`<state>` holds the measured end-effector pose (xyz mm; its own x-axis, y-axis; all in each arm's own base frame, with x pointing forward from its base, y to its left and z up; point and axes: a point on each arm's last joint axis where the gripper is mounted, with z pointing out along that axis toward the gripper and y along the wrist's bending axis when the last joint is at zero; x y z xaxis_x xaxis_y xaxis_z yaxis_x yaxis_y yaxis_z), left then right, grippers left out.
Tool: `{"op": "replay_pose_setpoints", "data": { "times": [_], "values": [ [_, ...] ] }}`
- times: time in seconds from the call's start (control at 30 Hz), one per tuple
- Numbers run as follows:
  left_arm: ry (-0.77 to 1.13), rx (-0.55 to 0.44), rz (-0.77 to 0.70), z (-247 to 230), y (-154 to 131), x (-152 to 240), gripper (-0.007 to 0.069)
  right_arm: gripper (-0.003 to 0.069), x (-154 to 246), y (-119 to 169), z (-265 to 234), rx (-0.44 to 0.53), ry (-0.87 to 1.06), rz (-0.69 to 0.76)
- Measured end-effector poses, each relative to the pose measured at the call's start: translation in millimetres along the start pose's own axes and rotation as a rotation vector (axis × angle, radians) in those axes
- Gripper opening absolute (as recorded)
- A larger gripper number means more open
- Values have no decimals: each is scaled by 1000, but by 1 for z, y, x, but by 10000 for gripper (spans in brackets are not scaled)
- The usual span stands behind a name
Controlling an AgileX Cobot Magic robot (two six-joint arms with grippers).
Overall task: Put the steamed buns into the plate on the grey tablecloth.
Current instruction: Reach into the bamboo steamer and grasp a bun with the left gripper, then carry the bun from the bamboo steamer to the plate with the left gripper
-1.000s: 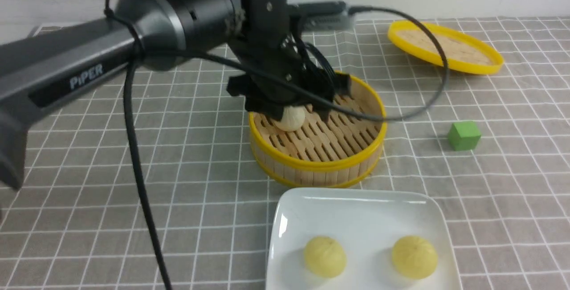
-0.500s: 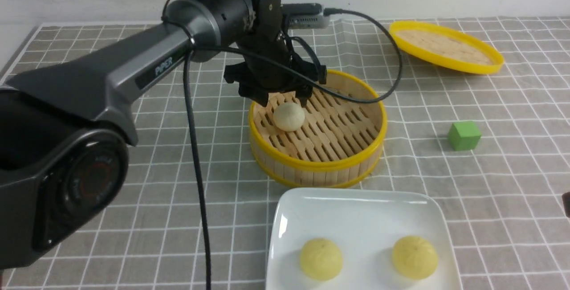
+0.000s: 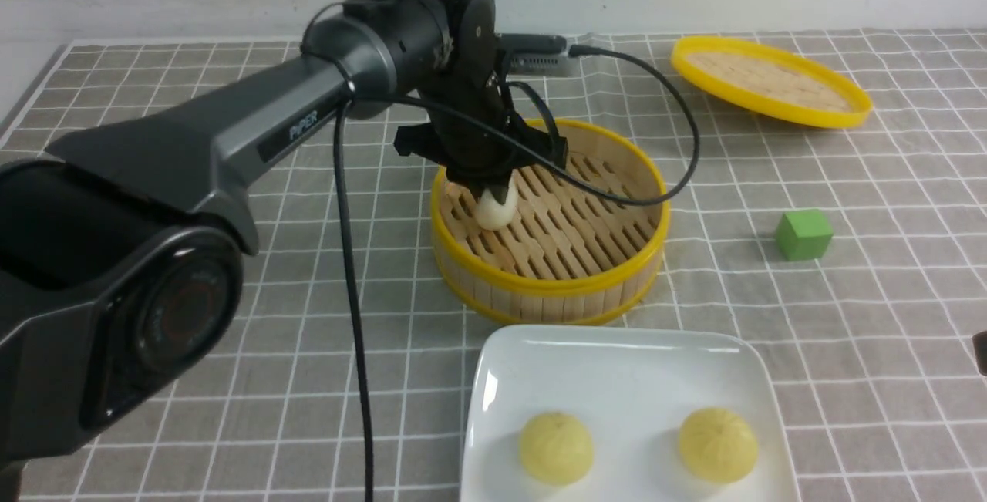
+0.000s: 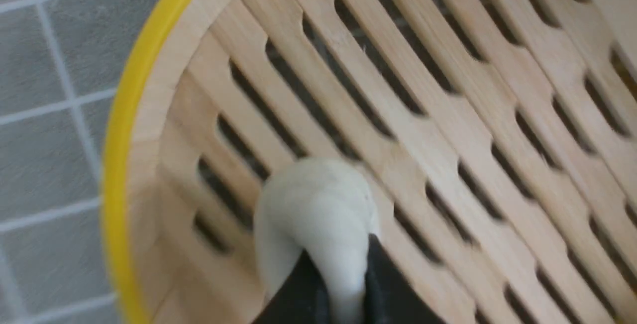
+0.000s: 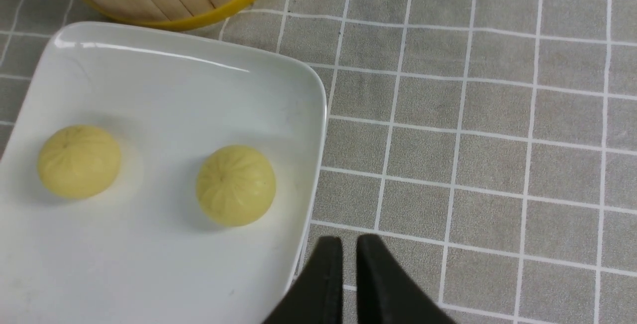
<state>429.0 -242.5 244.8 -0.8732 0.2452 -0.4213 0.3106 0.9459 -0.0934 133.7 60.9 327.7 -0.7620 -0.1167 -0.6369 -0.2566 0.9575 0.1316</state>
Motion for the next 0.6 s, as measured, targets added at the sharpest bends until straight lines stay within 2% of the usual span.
{"op": "replay_pose_setpoints", "data": {
  "times": [0.13,0.2,0.23,0.3,0.4,0.53,0.6],
  "values": [
    [-7,40,32,-61,-4,-4,27,71,0,-1,-2,9,12,-5],
    [-78,116,57,-119,-10,-2,27,76,-2,-1,-5,22,18,-12],
    [-91,123,59,-127,-10,-1,27,76,-2,-1,-6,23,16,-12],
    [-108,206,74,-163,-14,14,27,78,-3,-2,-8,26,11,-15],
    [-49,252,77,-166,-21,33,27,80,-1,-2,-10,27,12,-15],
    [187,264,143,-115,-52,82,31,82,1,-2,-15,21,3,-12],
    [238,261,185,-94,-70,97,33,83,1,-2,-16,20,-1,-12]
  ]
}}
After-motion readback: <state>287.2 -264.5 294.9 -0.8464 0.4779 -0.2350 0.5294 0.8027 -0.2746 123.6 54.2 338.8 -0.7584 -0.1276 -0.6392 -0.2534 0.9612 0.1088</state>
